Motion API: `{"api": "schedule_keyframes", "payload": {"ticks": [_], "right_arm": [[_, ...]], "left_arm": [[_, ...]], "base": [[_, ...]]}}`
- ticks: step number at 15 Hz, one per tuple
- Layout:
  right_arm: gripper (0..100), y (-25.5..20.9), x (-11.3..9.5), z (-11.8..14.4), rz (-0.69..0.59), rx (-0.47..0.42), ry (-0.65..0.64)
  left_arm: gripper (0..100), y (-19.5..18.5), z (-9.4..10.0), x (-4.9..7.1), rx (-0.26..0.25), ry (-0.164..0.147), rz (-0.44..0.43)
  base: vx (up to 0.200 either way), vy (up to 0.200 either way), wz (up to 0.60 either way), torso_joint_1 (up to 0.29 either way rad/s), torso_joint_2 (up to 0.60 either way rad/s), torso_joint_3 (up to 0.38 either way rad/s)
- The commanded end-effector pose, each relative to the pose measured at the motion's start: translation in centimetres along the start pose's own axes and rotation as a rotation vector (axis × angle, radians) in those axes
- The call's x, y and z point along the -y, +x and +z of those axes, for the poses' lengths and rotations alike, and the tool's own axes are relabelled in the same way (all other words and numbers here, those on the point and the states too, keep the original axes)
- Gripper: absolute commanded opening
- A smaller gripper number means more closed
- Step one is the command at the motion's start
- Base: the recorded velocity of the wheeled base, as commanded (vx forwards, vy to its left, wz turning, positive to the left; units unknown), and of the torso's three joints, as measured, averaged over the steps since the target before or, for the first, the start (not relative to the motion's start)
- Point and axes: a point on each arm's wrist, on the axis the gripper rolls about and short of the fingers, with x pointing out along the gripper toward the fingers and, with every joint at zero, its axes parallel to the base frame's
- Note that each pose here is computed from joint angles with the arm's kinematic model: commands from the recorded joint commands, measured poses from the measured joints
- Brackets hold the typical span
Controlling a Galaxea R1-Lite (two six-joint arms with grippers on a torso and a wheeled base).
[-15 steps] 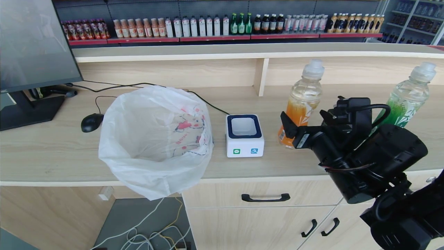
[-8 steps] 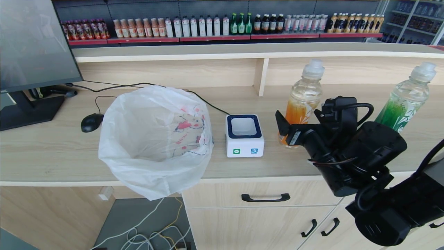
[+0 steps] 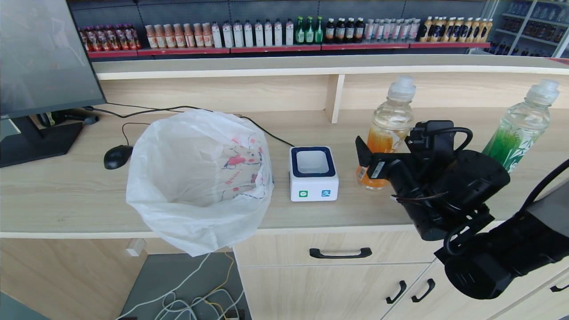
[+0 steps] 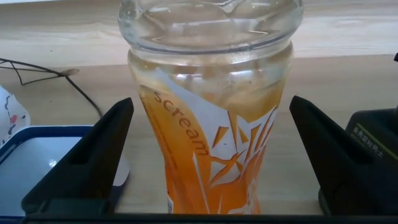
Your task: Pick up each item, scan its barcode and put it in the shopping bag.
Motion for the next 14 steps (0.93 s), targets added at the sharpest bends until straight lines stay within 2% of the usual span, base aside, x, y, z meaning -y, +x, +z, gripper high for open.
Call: {"api": "schedule_keyframes", "payload": {"ticks": [1,5,9,10,14], "right_arm": [[100,0.5,-0.3,-0.4,0.006,0.002,0.004],[100,1.6,-0.4,0.2,-0.005,0.040,0.020],[100,1.6,-0.4,0.3,-0.006,0.043,0.025],[0,1.6,-0.5,0.3,-0.006,0.042,0.025],[0,1.6,-0.5,0.5,-0.006,0.047,0.034]], "left_arm": [[100,0.0,0.0,0.0,0.000,0.000,-0.001],[100,0.0,0.0,0.0,0.000,0.000,-0.001],[100,0.0,0.0,0.0,0.000,0.000,-0.001],[100,0.0,0.0,0.0,0.000,0.000,-0.001],[100,0.0,0.0,0.0,0.000,0.000,-0.001]], "base": [[0.000,0.000,0.00,0.000,0.00,0.000],[0.000,0.000,0.00,0.000,0.00,0.000],[0.000,0.000,0.00,0.000,0.00,0.000],[0.000,0.000,0.00,0.000,0.00,0.000],[0.000,0.000,0.00,0.000,0.00,0.000]]}}
